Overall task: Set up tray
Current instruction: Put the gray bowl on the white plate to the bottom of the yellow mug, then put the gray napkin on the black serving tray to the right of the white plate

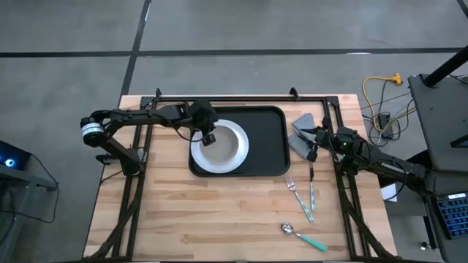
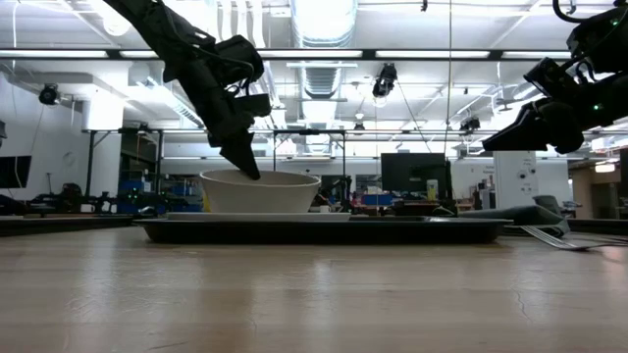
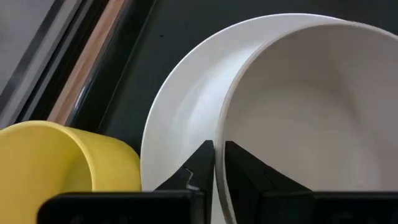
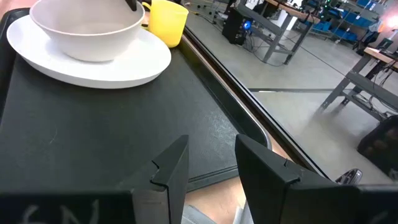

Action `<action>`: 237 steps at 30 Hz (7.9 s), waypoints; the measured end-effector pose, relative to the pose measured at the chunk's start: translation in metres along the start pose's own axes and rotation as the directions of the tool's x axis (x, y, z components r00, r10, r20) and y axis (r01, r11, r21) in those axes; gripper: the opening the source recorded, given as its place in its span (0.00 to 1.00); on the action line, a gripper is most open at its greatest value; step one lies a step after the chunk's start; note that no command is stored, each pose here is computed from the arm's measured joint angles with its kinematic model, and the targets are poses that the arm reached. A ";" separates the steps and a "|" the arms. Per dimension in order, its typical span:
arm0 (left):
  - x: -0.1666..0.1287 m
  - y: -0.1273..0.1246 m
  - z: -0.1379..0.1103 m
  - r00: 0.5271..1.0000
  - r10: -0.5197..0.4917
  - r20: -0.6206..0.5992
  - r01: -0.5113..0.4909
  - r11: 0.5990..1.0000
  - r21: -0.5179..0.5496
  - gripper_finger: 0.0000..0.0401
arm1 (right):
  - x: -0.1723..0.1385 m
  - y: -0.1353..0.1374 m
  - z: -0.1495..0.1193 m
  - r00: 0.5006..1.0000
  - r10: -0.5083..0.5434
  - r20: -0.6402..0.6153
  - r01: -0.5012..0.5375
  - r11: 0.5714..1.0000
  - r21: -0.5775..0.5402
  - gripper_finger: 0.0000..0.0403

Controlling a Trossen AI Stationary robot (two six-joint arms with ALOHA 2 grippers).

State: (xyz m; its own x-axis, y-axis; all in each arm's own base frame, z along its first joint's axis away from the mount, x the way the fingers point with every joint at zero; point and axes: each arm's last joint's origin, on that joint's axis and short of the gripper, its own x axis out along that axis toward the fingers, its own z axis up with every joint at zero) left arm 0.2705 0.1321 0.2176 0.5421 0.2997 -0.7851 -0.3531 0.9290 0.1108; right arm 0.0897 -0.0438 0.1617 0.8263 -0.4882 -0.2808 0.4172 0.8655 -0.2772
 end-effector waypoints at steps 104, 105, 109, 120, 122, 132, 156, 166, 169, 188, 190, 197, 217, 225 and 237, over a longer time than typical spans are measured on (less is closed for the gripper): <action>-0.060 -0.117 -0.054 0.757 -0.450 0.473 0.351 0.892 0.286 0.21 | 0.000 0.000 0.000 1.000 0.000 0.000 0.000 1.000 0.000 0.30; -0.064 -0.114 -0.059 0.747 -0.451 0.489 0.353 0.892 0.283 0.21 | 0.000 0.000 0.000 1.000 0.000 0.000 0.000 1.000 0.000 0.31; -0.082 -0.104 -0.074 0.674 -0.450 0.586 0.354 0.893 0.278 0.21 | 0.000 0.000 0.000 1.000 0.000 0.000 0.000 1.000 0.000 0.31; -0.108 -0.087 -0.107 0.430 -0.421 0.799 0.336 0.896 0.291 0.21 | 0.000 0.000 0.000 1.000 0.000 0.000 0.000 1.000 0.000 0.30; -0.109 -0.086 -0.112 0.420 -0.419 0.805 0.336 0.896 0.292 0.21 | 0.000 0.000 0.000 1.000 0.000 0.000 0.000 1.000 0.000 0.31; -0.120 -0.080 -0.121 0.352 -0.407 0.843 0.331 0.896 0.295 0.21 | 0.000 0.000 0.000 1.000 0.000 0.000 0.000 1.000 0.000 0.30; -0.134 -0.070 -0.143 0.221 -0.381 0.898 0.333 0.895 0.298 0.21 | 0.000 0.000 0.000 1.000 0.000 0.000 0.000 1.000 0.000 0.30; -0.137 -0.062 -0.172 0.064 -0.339 0.939 0.341 0.891 0.299 0.21 | 0.000 0.000 0.000 1.000 0.000 0.000 0.000 1.000 0.000 0.30; -0.138 -0.061 -0.173 0.094 -0.349 0.932 0.361 0.885 0.295 0.21 | 0.000 0.000 0.000 1.000 0.000 0.000 0.000 1.000 0.000 0.30; -0.124 -0.066 -0.175 0.197 -0.397 0.896 0.329 0.888 0.321 0.21 | 0.000 0.000 0.000 1.000 0.000 -0.001 0.000 1.000 0.000 0.30; -0.120 -0.067 -0.176 0.230 -0.405 0.885 0.326 0.889 0.322 0.21 | 0.000 0.000 0.000 1.000 0.000 -0.001 0.000 1.000 0.000 0.31; -0.116 -0.068 -0.178 0.273 -0.414 0.868 0.311 0.892 0.328 0.21 | 0.000 0.000 0.000 1.000 0.000 -0.001 0.000 1.000 0.000 0.31; -0.097 -0.072 -0.188 0.471 -0.451 0.758 0.273 0.892 0.361 0.21 | 0.000 0.000 0.000 1.000 0.000 -0.002 0.000 1.000 0.000 0.31; -0.094 -0.072 -0.190 0.502 -0.456 0.735 0.279 0.890 0.361 0.21 | 0.000 0.000 0.000 1.000 0.000 -0.002 0.000 1.000 0.000 0.30; -0.094 -0.072 -0.191 0.518 -0.455 0.725 0.282 0.890 0.358 0.21 | 0.000 0.000 0.000 1.000 0.000 -0.002 0.000 1.000 0.000 0.30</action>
State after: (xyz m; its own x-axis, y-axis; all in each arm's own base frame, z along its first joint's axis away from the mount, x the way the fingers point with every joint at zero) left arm 0.0994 -0.0043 0.1668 0.9938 -0.1104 -0.0152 0.1113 0.9892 0.0950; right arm 0.0898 -0.0438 0.1616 0.8258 -0.4882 -0.2823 0.4170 0.8656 -0.2772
